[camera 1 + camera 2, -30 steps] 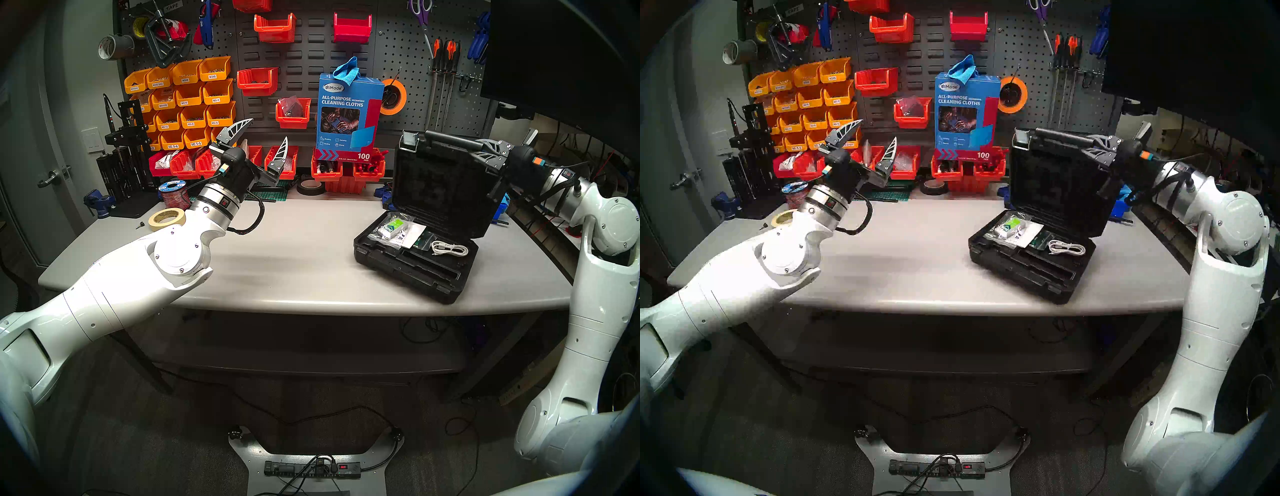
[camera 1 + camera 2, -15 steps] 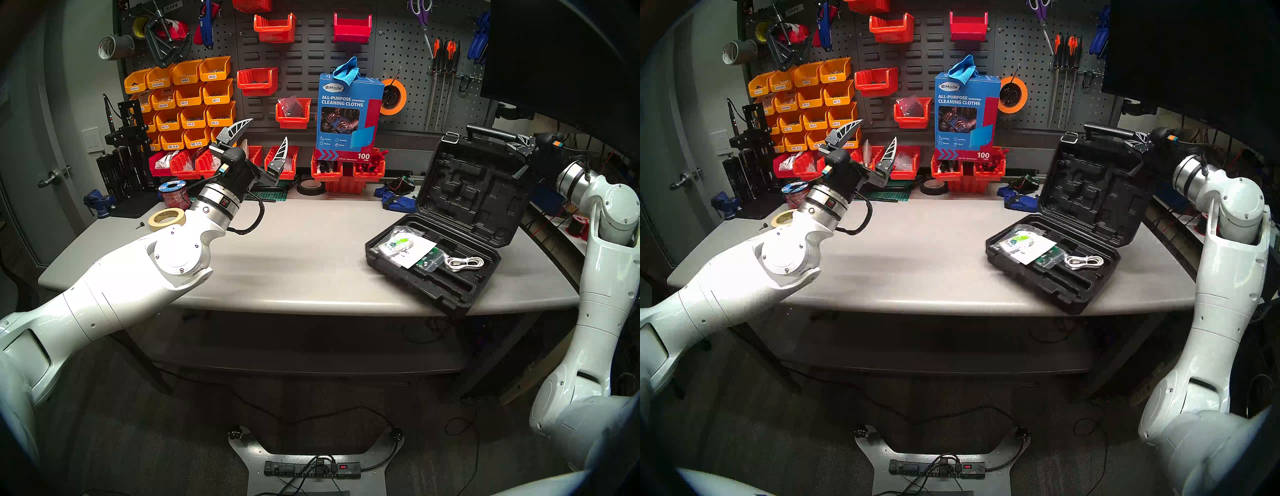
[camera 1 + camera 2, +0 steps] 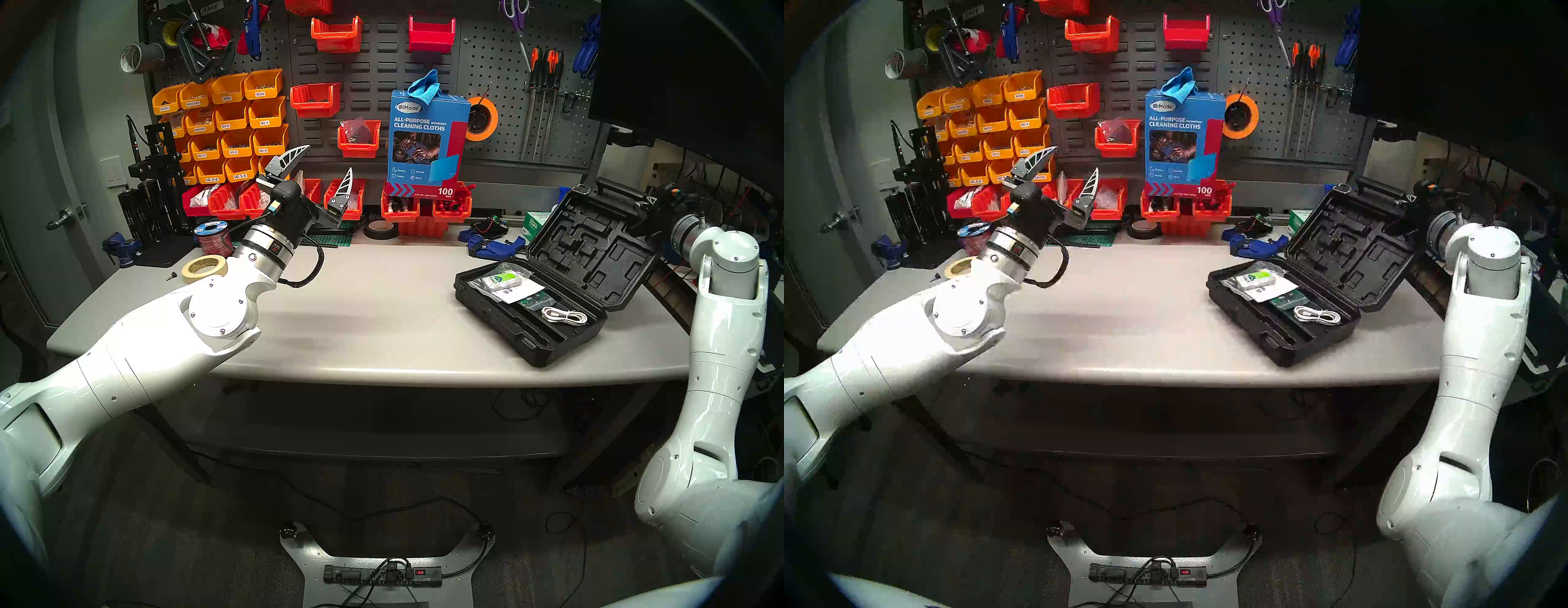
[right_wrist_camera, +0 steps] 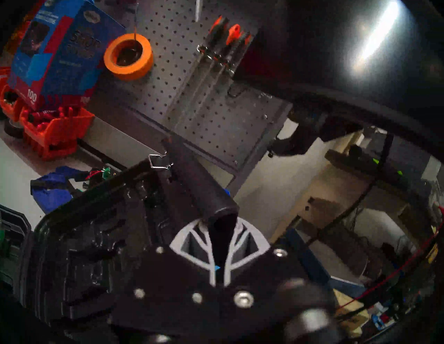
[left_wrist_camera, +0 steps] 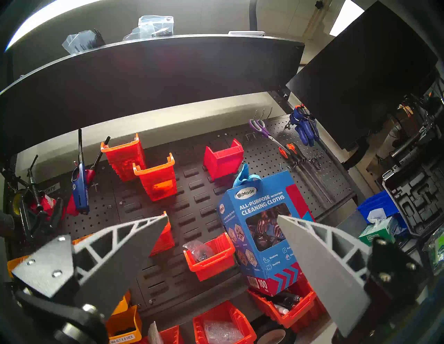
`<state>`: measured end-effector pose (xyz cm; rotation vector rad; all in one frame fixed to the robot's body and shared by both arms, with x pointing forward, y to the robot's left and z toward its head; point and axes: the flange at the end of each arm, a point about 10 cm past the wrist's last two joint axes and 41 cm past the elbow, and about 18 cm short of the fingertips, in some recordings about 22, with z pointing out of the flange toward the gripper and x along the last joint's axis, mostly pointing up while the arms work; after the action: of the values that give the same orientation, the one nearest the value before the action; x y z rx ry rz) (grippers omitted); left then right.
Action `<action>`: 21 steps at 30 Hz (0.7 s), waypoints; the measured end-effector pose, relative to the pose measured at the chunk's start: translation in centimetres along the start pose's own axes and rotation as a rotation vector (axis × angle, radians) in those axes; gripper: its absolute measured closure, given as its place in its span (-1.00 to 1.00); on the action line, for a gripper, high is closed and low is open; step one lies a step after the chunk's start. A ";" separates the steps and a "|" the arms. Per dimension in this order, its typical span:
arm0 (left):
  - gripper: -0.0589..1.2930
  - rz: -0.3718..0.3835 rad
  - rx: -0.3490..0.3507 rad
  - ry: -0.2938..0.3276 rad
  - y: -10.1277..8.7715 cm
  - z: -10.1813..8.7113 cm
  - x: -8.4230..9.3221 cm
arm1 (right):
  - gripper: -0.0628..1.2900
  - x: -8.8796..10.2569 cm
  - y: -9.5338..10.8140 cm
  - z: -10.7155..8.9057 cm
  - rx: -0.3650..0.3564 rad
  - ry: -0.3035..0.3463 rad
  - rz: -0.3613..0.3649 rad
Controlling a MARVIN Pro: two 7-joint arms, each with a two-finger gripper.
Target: Open the tool box
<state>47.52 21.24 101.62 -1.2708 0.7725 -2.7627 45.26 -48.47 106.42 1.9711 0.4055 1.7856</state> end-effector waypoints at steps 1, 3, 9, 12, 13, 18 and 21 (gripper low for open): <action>-0.91 0.000 0.000 0.000 0.0 0.0 0.0 | 0.96 -0.5 -0.3 0.0 -0.002 -0.019 0.014; -0.91 0.000 0.000 0.000 0.0 0.0 0.0 | 0.96 -1.4 -0.9 0.0 -0.005 -0.050 0.038; -0.91 0.000 0.000 0.000 0.0 0.0 0.0 | 0.96 -3.9 -2.4 -0.2 -0.025 -0.136 0.093; -0.91 0.000 0.000 0.000 0.0 0.0 0.0 | 0.96 -4.9 -3.3 -0.6 -0.034 -0.168 0.122; -0.91 0.000 0.000 0.000 0.0 0.0 0.0 | 0.96 -5.0 -3.5 -0.7 -0.036 -0.172 0.128; -0.91 0.000 0.000 0.000 0.0 0.0 0.0 | 0.96 -5.9 -5.5 -1.0 -0.048 -0.193 0.175; -0.91 0.000 0.000 0.000 0.0 0.0 0.0 | 0.96 -6.1 -6.4 -1.0 -0.049 -0.196 0.195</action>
<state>47.52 21.24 101.62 -1.2708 0.7729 -2.7627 44.02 -45.89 97.94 2.1889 0.1076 1.6754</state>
